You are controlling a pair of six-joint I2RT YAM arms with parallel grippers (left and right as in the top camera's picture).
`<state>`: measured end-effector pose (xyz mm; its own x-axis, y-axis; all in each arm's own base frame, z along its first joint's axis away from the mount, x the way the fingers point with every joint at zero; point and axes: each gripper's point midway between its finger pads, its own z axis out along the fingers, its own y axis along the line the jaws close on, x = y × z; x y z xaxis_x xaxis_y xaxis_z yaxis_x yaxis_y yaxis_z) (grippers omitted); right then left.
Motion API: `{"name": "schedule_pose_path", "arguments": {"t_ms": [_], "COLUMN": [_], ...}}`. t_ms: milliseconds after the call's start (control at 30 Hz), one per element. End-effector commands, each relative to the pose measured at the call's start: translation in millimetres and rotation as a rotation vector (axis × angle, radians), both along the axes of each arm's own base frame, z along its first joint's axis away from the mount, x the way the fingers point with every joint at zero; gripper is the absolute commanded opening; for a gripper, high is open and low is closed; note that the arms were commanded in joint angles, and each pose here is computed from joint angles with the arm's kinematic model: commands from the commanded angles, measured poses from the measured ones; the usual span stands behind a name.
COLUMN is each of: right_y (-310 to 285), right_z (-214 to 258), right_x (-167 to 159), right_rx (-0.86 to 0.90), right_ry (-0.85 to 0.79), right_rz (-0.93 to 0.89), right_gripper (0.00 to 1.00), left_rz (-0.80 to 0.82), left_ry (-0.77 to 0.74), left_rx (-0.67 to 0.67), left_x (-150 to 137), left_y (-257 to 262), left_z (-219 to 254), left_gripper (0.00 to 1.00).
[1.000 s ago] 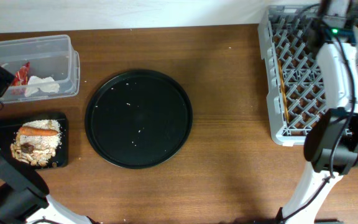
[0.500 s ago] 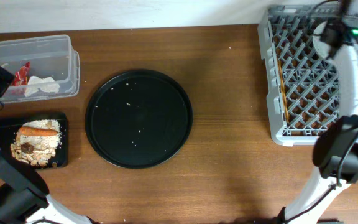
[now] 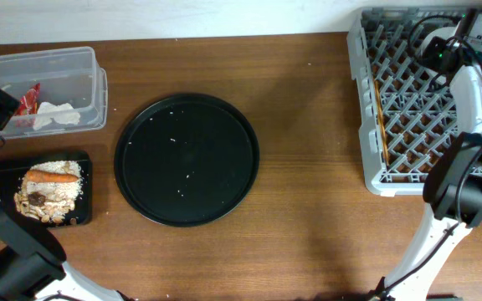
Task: Sort waste into correct bins and load items into the dishwasher rack
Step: 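Carry the plate right over the grey rack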
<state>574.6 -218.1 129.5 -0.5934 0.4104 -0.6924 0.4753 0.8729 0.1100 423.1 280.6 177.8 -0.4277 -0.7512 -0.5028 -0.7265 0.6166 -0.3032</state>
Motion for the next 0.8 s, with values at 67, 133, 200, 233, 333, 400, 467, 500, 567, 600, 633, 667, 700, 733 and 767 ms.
{"name": "schedule_pose_path", "arguments": {"t_ms": [67,133,200,233,333,400,467,500,567,600,633,667,700,733,767], "right_y": [8.4,10.7,14.3,16.1,17.9,18.3,19.1,19.4,19.7,20.1,20.2,20.2,20.4,20.6,20.9], "right_z": [-2.7,-3.8,-4.1,-4.1,-8.5,-13.9,-23.2,-26.6,-29.9,-29.9,-29.8,-29.8,-30.1,-30.7,-31.4], "right_x": [6.0,6.3,7.0,7.5,6.5,5.5,3.8,2.8,2.4,2.5,2.6,2.6,2.3,1.6,0.8], "right_rx": [0.045,0.055,0.070,0.077,0.088,0.093,0.102,0.106,0.109,0.109,0.108,0.108,0.109,0.110,0.112], "right_ry": [-0.019,-0.018,-0.021,-0.023,-0.012,0.000,0.021,0.030,0.037,0.037,0.037,0.037,0.038,0.042,0.046], "right_rz": [0.020,0.029,0.043,0.051,0.056,0.055,0.055,0.054,0.054,0.055,0.055,0.055,0.055,0.054,0.054], "right_gripper": [0.04,0.04,0.04,0.05,0.04,0.04,0.04,0.04,0.04,0.04,0.04,0.04,0.04,0.04,0.04], "left_rz": [0.005,0.005,0.005,0.005,0.005,0.005,0.005,0.005,0.005,0.005,0.005,0.005,0.005,0.005,0.005], "left_ry": [-0.016,-0.016,-0.016,-0.016,-0.016,-0.016,-0.016,-0.016,-0.016,-0.016,-0.016,-0.016,-0.016,-0.016,-0.016], "left_rx": [0.010,0.010,0.010,0.010,0.010,0.010,0.010,0.010,0.010,0.010,0.010,0.010,0.010,0.010,0.010], "left_x": [-0.6,-0.6,-0.6,-0.6,-0.6,-0.6,-0.6,-0.6,-0.6,-0.6,-0.6,-0.6,-0.6,-0.6,-0.6], "left_y": [1.7,1.7,1.7,1.7,1.7,1.7,1.7,1.7,1.7,1.7,1.7,1.7,1.7,1.7,1.7], "left_z": [8.1,8.1,8.1,8.1,8.1,8.1,8.1,8.1,8.1,8.1,8.1,8.1,8.1,8.1,8.1], "left_gripper": [0.99,0.99,0.99,0.99,0.99,0.99,0.99,0.99,0.99,0.99,0.99,0.99,0.99,0.99,0.99]}}
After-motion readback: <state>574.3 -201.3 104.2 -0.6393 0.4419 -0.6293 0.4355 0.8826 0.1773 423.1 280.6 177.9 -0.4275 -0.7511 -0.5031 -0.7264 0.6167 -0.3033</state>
